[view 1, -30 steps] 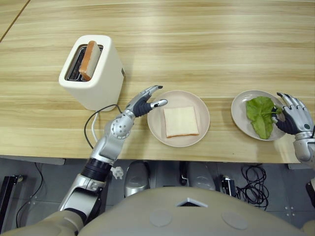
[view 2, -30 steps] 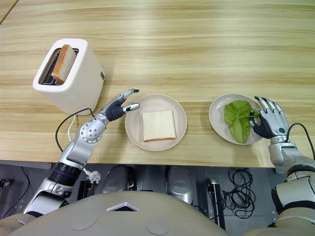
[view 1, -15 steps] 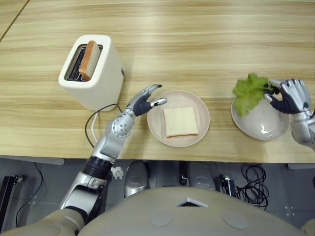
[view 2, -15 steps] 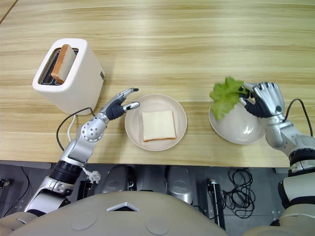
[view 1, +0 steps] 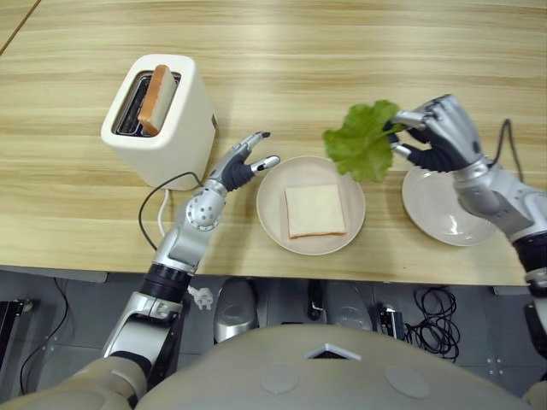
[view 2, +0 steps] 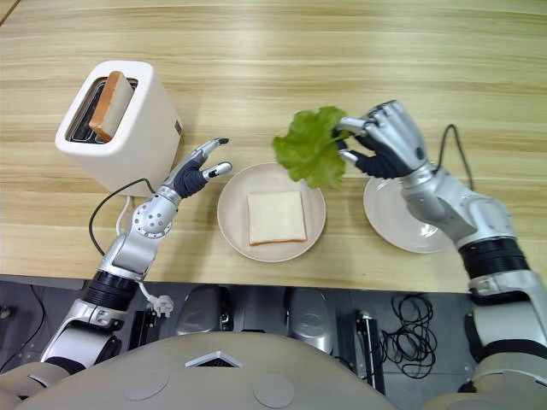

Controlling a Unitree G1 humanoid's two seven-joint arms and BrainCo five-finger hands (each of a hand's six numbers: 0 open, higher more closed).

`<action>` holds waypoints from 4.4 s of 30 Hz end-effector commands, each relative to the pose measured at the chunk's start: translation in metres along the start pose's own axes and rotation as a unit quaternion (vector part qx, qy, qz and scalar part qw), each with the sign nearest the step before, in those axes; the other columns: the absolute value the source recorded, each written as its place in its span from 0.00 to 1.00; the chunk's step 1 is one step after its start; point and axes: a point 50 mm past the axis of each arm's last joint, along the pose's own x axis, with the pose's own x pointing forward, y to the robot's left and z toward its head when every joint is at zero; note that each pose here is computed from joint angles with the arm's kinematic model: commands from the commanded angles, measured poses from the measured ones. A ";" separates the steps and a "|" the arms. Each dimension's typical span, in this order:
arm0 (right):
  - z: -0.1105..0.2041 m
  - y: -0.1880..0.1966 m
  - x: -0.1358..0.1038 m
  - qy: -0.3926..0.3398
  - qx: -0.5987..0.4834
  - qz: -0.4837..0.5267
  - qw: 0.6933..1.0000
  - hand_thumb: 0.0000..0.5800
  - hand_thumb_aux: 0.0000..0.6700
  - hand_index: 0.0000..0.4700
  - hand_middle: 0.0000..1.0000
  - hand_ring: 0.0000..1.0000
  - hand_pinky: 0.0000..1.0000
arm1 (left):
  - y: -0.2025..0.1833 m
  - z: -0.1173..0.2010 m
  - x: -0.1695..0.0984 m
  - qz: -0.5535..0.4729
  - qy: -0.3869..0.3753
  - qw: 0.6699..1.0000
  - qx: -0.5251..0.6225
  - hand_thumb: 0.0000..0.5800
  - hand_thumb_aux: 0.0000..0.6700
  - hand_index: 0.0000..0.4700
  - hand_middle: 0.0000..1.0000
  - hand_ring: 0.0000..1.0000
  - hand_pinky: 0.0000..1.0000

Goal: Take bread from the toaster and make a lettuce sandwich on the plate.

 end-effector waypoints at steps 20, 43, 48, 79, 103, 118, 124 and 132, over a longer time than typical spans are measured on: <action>-0.004 0.083 -0.006 0.080 0.163 0.275 0.944 1.00 1.00 0.98 1.00 1.00 1.00 | 0.007 -0.014 0.003 0.024 0.022 0.999 -0.014 0.00 0.00 0.00 0.00 0.00 0.00; -0.021 0.079 -0.013 0.120 0.124 0.265 0.949 0.00 0.00 0.00 0.00 0.00 0.00 | 0.002 -0.017 -0.001 0.017 0.029 0.999 -0.010 0.00 0.00 0.00 0.00 0.00 0.00; -0.031 0.068 -0.013 0.141 0.119 0.242 0.953 0.00 0.00 0.00 0.00 0.00 0.00 | 0.003 -0.015 -0.001 0.016 0.025 1.000 -0.010 0.00 0.00 0.00 0.00 0.00 0.00; -0.052 0.014 -0.015 0.196 0.063 0.007 0.978 0.00 0.00 0.00 0.00 0.00 0.00 | 0.132 -0.025 -0.029 0.265 0.119 0.912 0.288 0.00 0.00 0.00 0.00 0.00 0.00; -0.049 0.022 -0.028 0.209 0.071 0.009 0.975 0.00 0.00 0.00 0.00 0.00 0.00 | 0.126 -0.044 -0.027 0.247 0.158 0.914 0.281 1.00 1.00 0.98 0.00 0.00 0.00; -0.047 0.028 -0.032 0.216 0.073 0.008 0.974 0.00 0.00 0.00 0.00 0.00 0.00 | 0.136 -0.015 -0.022 0.288 0.098 0.909 0.287 1.00 1.00 0.98 0.00 0.00 0.00; -0.049 0.022 -0.026 0.214 0.066 -0.020 0.974 0.00 0.00 0.00 0.00 0.00 0.00 | 0.151 0.008 -0.022 0.303 0.066 0.902 0.301 1.00 1.00 0.98 1.00 1.00 1.00; -0.049 0.021 -0.023 0.212 0.062 -0.033 0.975 0.00 0.00 0.00 0.00 0.00 0.00 | 0.166 0.044 -0.028 0.338 0.014 0.883 0.324 1.00 1.00 0.98 1.00 1.00 1.00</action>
